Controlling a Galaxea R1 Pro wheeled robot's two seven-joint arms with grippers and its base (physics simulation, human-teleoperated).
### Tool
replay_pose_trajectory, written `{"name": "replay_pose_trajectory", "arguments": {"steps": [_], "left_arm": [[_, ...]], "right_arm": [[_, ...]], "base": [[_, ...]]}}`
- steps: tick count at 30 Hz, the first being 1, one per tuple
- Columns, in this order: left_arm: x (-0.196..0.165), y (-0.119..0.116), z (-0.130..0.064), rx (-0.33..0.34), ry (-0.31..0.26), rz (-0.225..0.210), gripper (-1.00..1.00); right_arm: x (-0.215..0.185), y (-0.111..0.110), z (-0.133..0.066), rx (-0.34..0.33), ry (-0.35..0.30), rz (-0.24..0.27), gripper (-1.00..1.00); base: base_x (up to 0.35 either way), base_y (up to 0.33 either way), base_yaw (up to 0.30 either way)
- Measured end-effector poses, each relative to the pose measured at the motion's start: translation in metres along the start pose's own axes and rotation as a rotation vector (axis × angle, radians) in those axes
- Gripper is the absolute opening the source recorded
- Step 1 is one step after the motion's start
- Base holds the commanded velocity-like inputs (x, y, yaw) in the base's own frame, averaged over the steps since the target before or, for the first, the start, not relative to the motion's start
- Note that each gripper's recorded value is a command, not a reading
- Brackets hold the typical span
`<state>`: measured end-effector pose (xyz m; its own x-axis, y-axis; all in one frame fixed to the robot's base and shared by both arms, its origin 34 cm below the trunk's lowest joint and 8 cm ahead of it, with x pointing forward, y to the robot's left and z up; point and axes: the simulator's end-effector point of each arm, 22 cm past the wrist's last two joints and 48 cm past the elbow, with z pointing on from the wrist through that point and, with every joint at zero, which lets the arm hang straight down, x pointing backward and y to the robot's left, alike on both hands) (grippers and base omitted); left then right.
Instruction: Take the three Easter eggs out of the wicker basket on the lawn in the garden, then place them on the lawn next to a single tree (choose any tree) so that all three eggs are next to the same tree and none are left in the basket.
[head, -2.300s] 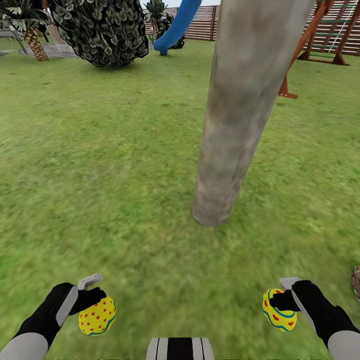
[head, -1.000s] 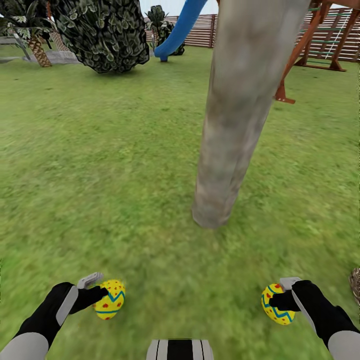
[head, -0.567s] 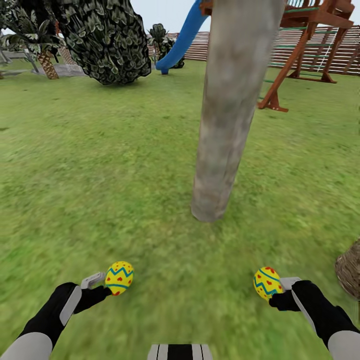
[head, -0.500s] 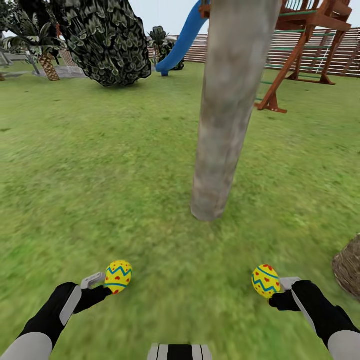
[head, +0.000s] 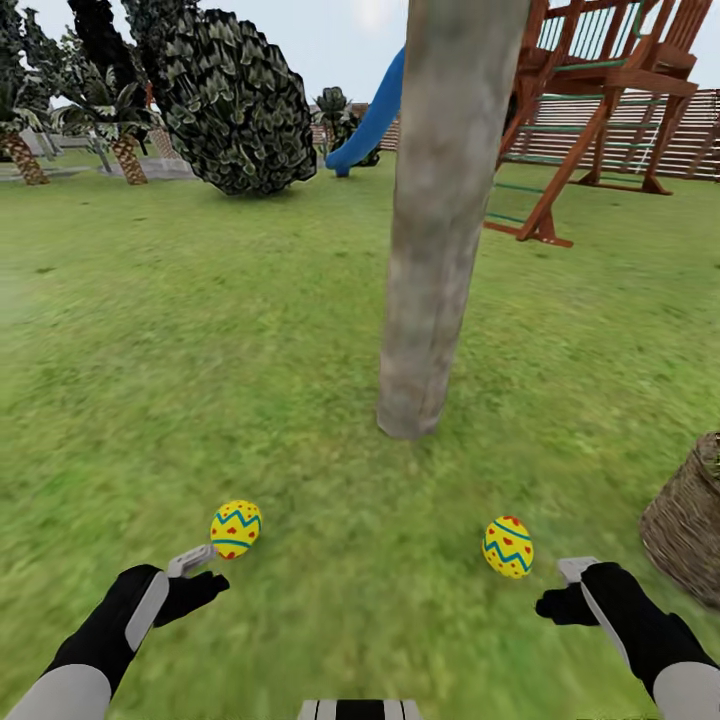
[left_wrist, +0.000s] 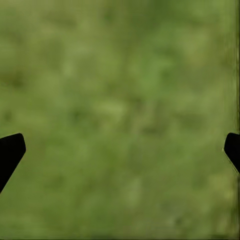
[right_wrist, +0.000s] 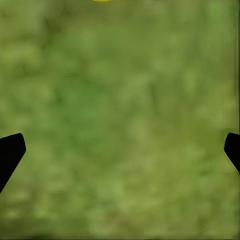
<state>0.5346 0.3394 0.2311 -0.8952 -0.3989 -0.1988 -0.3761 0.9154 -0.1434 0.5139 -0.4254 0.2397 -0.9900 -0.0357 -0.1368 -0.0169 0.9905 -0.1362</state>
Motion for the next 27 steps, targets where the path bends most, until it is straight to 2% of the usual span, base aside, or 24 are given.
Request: {"name": "replay_pose_trajectory", "arguments": {"steps": [5,15,17,27], "left_arm": [[0.003,-0.018,-0.003,0.022,-0.003,0.006,1.0],[-0.004,-0.028,-0.014,0.038,-0.026,0.009,1.0],[-0.006,-0.029,-0.016,0.041,-0.031,0.009,1.0],[-0.015,-0.034,-0.029,0.054,-0.057,0.01,1.0]], "right_arm": [[-0.004,0.002,-0.006,-0.003,-0.013,-0.002,1.0],[-0.009,0.005,-0.015,-0.004,-0.03,-0.004,1.0],[-0.009,0.013,-0.016,-0.01,-0.031,-0.009,1.0],[-0.018,0.015,-0.027,-0.014,-0.061,-0.004,1.0]], "base": [[-0.223,-0.25,-0.248],[-0.194,-0.305,-0.23],[-0.193,-0.306,-0.157],[-0.19,-0.302,-0.107]]}}
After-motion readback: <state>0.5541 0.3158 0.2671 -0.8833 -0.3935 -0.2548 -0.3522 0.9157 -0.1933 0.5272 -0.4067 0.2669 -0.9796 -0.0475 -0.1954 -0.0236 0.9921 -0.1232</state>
